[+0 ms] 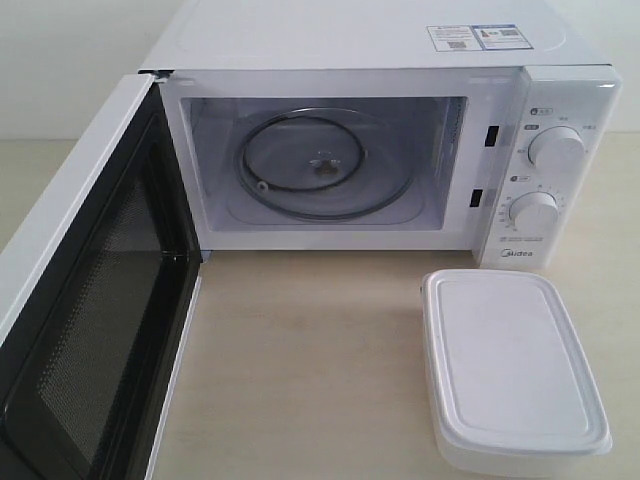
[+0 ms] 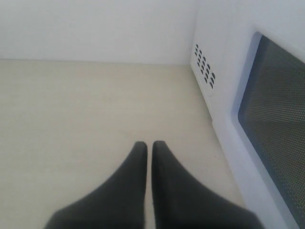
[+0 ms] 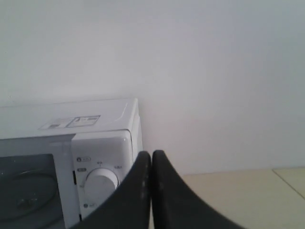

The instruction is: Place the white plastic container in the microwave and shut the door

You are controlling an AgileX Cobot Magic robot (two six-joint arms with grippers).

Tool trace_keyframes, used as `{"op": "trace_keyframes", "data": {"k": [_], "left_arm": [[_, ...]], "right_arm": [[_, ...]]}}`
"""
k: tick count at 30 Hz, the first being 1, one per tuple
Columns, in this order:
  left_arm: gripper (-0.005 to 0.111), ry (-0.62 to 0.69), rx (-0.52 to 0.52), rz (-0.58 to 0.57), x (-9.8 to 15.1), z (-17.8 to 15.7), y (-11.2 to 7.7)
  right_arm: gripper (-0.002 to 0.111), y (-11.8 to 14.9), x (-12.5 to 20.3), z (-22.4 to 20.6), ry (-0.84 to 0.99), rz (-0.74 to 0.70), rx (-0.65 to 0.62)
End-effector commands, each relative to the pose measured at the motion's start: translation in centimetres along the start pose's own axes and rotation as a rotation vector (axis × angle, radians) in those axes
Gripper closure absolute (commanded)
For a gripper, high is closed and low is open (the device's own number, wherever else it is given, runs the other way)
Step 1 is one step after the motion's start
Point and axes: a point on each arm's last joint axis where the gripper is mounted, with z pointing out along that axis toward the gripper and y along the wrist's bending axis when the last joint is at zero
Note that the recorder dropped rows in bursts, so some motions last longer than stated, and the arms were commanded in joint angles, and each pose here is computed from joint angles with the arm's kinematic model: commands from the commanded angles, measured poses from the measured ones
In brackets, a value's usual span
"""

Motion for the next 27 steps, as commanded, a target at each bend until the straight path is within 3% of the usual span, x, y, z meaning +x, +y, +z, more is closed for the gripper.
{"op": "trace_keyframes", "data": {"k": [1,5,11,27], "left_arm": [[0.102,-0.002,0.006,-0.002,0.1,0.0,0.0],[0.102,-0.002,0.006,-0.002,0.1,0.0,0.0],[0.102,-0.002,0.006,-0.002,0.1,0.0,0.0],[0.102,-0.002,0.006,-0.002,0.1,0.0,0.0]], "right_arm": [[0.108,-0.3,2.9,0.7,0.061,0.037,0.021],[0.108,-0.6,3.7,1.3,-0.008,0.053,0.039],[0.108,-0.7,4.3,2.7,0.034,0.049,0.054],[0.108,-0.7,7.2,9.8,0.293,-0.070,0.036]]}}
